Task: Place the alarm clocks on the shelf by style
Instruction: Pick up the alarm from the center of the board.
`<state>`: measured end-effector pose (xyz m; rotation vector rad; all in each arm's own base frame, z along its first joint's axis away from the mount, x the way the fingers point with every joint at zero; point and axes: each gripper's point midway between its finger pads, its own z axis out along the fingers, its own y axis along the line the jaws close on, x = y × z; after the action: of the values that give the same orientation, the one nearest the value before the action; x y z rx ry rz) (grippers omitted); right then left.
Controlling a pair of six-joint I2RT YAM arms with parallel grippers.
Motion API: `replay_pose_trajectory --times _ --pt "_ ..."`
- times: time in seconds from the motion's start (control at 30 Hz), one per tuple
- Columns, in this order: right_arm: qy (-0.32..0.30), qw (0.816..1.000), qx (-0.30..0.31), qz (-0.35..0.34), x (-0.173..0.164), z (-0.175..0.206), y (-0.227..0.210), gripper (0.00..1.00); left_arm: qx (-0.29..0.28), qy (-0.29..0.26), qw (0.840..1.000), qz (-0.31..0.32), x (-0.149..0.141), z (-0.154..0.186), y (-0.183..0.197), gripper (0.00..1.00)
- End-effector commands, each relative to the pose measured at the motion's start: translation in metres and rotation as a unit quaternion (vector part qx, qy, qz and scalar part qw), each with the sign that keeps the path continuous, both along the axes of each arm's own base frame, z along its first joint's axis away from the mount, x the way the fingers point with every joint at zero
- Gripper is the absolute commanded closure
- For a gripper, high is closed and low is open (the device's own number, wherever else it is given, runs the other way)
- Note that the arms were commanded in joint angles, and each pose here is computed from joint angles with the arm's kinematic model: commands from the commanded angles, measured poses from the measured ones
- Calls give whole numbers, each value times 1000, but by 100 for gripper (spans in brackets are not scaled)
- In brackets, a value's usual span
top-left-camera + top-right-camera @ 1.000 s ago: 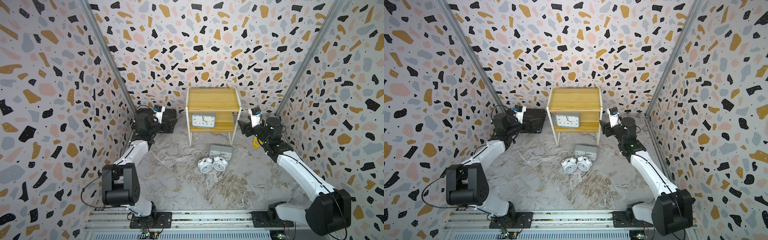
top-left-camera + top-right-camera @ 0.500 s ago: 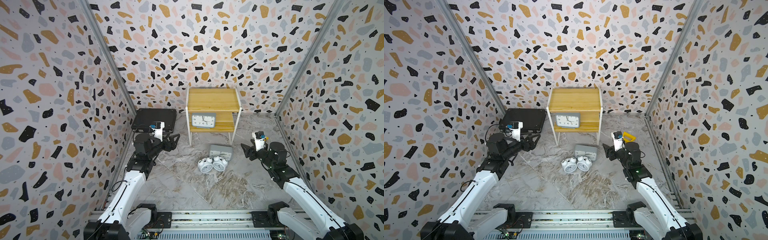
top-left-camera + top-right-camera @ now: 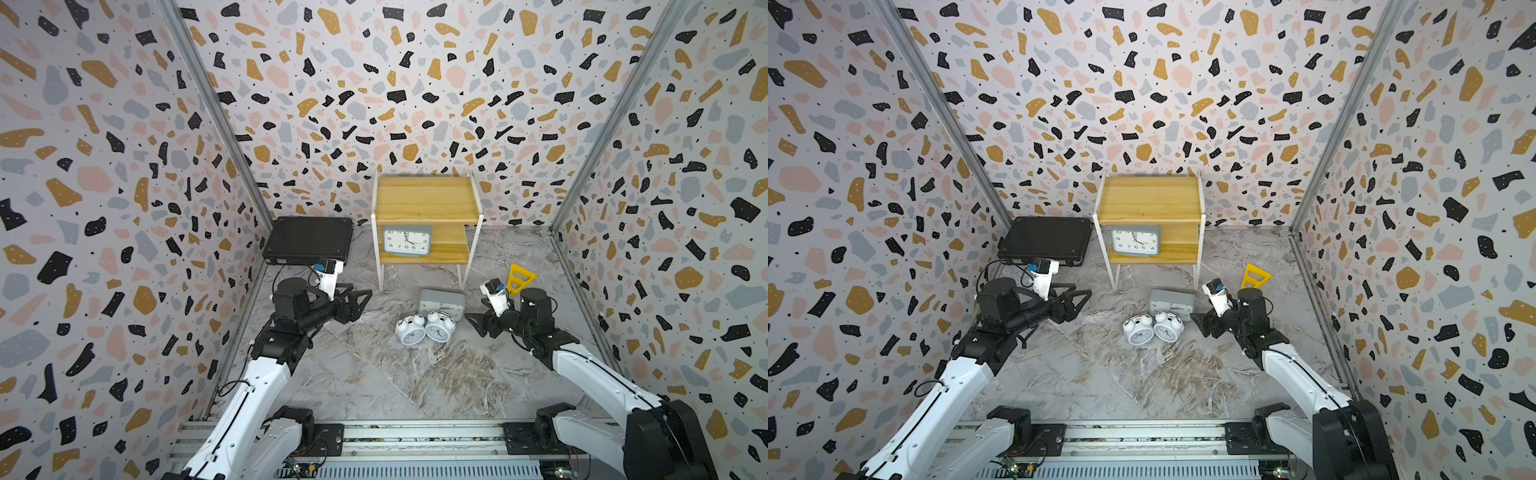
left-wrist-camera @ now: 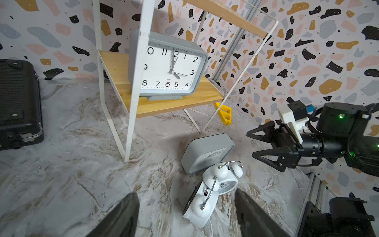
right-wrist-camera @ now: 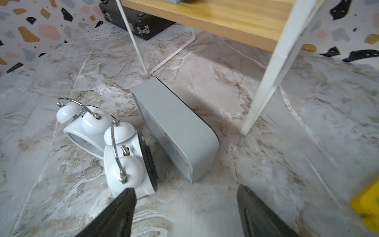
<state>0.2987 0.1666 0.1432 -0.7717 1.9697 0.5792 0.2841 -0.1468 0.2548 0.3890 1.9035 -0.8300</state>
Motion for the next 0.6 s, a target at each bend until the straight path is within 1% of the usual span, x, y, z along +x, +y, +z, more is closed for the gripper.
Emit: replay_pose_trajectory --times 0.0,0.23,0.43,0.57 --pt "-21 997 5 71 3 19 17 17 7 -11 1000 -19 -5 -1 -5 23" --pt "-1 997 -5 79 26 5 21 17 11 -13 1000 -23 -5 -1 -6 23" --pt "11 996 -23 82 37 -5 22 16 17 -17 999 -22 -3 -2 -5 23" --pt "25 995 -25 96 41 -9 26 16 20 -15 999 -22 -1 -2 -5 23"
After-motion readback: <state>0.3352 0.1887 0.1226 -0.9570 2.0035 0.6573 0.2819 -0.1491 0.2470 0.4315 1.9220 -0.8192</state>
